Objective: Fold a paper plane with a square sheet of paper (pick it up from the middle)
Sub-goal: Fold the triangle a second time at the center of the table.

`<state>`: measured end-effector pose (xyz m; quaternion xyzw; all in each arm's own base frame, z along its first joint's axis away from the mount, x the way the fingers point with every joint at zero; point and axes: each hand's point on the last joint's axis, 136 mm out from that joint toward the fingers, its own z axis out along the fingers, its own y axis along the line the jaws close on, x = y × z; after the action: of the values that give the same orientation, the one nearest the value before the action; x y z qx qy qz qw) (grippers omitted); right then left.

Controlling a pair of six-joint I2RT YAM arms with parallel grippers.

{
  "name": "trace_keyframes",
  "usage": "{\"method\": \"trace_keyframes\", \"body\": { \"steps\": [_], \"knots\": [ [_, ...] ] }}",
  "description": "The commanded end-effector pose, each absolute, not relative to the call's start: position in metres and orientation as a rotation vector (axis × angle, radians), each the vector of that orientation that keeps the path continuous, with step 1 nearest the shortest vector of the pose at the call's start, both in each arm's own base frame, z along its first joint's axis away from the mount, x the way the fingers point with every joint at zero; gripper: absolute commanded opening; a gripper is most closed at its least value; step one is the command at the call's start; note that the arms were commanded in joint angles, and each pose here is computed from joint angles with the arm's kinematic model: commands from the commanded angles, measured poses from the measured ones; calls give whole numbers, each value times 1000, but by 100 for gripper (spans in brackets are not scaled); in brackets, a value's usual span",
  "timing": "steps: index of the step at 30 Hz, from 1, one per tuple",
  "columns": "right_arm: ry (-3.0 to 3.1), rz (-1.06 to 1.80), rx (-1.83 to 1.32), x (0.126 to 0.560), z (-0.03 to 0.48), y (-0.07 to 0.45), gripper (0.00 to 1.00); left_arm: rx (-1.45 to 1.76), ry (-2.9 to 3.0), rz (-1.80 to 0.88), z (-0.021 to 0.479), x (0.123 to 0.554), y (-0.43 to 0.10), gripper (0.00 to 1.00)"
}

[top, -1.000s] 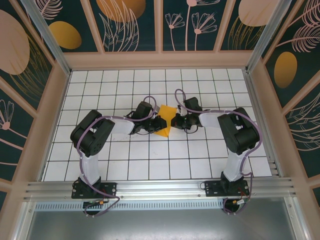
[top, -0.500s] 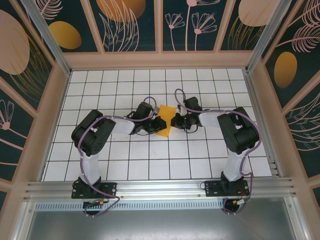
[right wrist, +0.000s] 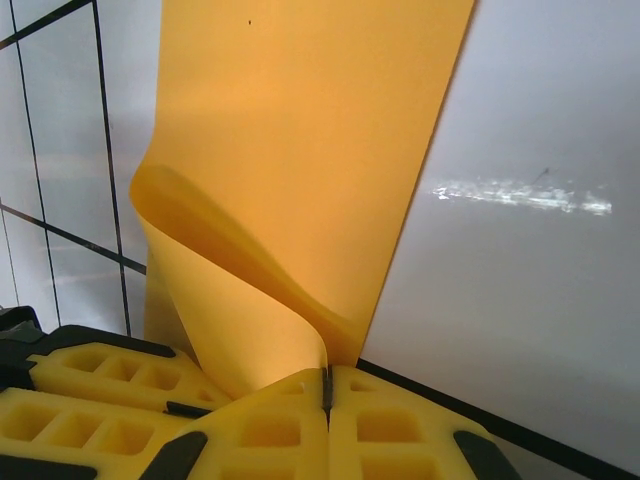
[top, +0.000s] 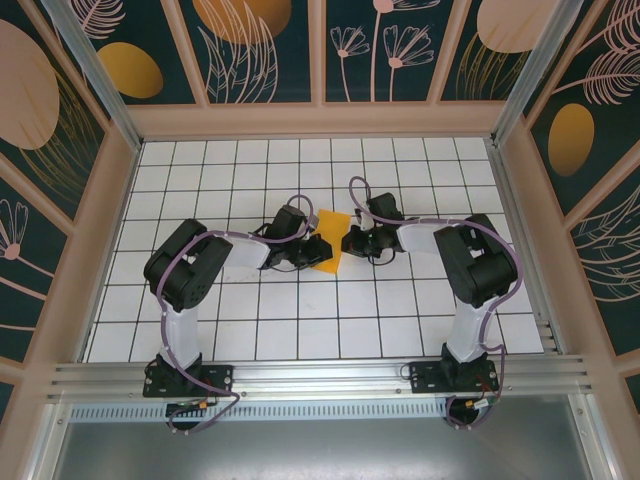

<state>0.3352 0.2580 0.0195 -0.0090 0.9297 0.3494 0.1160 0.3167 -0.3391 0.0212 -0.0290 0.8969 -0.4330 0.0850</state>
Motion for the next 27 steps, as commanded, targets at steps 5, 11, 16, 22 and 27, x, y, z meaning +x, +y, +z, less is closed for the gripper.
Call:
{"method": "trace_keyframes", "body": {
  "steps": [5, 11, 16, 22, 27],
  "knots": [
    [2735, 981, 2, 344, 13, 253, 1, -42, 2676, -1303, 22, 313, -344, 17],
    [2742, 969, -5, 343, 12, 252, 1, -6, 2582, -1335, 47, 318, -346, 25],
    [2723, 975, -22, 345, 18, 253, 1, -7, 2572, -1334, 47, 318, -345, 29],
    [2722, 976, -32, 346, 18, 254, 1, -15, 2584, -1336, 42, 317, -345, 29],
    [2735, 966, -15, 346, 15, 253, 2, -30, 2617, -1312, 34, 318, -346, 26]
  ]
}}
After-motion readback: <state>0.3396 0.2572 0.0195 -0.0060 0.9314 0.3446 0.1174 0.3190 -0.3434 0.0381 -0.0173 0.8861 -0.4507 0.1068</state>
